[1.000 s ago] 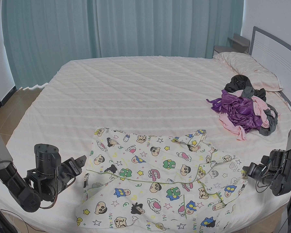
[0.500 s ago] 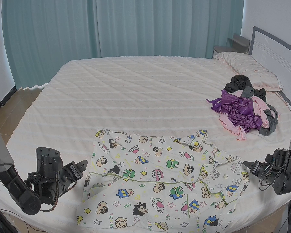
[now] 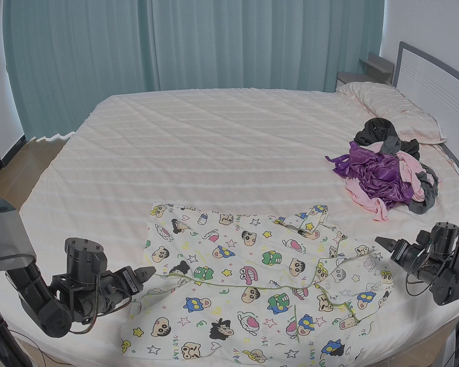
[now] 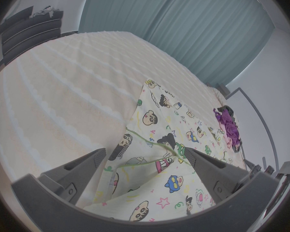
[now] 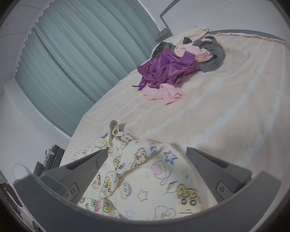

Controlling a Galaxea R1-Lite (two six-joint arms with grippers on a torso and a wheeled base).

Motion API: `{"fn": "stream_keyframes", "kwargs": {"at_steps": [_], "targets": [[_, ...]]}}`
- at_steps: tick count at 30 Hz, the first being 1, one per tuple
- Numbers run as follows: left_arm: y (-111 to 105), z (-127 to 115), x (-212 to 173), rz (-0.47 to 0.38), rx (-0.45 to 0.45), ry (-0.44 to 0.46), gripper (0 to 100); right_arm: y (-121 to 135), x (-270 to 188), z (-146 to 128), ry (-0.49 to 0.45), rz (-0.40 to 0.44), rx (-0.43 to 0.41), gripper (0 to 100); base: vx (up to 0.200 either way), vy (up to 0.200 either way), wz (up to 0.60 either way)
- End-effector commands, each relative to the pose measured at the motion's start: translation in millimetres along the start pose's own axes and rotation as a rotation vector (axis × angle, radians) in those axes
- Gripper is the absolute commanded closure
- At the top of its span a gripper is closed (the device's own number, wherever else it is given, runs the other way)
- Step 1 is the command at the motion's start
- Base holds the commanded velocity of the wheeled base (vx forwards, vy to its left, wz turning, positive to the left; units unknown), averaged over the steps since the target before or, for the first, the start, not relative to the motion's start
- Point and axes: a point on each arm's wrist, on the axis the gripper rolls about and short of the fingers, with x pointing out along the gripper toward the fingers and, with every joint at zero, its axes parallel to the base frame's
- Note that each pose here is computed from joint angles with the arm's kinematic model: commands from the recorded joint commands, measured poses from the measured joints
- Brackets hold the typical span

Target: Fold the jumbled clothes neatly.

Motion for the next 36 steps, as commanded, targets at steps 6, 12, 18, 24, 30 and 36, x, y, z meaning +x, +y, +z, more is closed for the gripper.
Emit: {"fn": "stream_keyframes", "kwargs": {"at_steps": [6, 12, 18, 24, 30, 36], "targets": [[24.3, -18.4, 26.4, 0.029, 0.138, 0.137, 0, 21.9, -5.1, -12.7, 0.036, 0.044, -0.013, 0, 0.0, 0.0, 0.0], [33.6, -30.0, 11.1, 0.039, 0.159, 0.183, 0, 28.2, -11.9, -26.1, 0.06, -0.008, -0.015, 0, 0.0, 0.0, 0.0], [38.4, -37.8, -1.2, 0.037, 0.194, 0.196, 0, 34.4, -25.4, -27.7, 0.06, -0.007, 0.041, 0, 0.0, 0.0, 0.0], [34.2, -42.8, -8.7, 0.014, 0.214, 0.193, 0, 34.8, -29.3, -28.0, 0.063, -0.006, 0.043, 0, 0.0, 0.0, 0.0], [29.5, -54.6, -11.6, 0.061, 0.263, 0.218, 0, 34.5, -30.7, -29.4, 0.071, -0.008, 0.044, 0, 0.0, 0.0, 0.0], [28.3, -53.2, -13.7, 0.061, 0.241, 0.208, 0, 34.1, -29.9, -30.5, 0.077, -0.009, 0.044, 0, 0.0, 0.0, 0.0]]}}
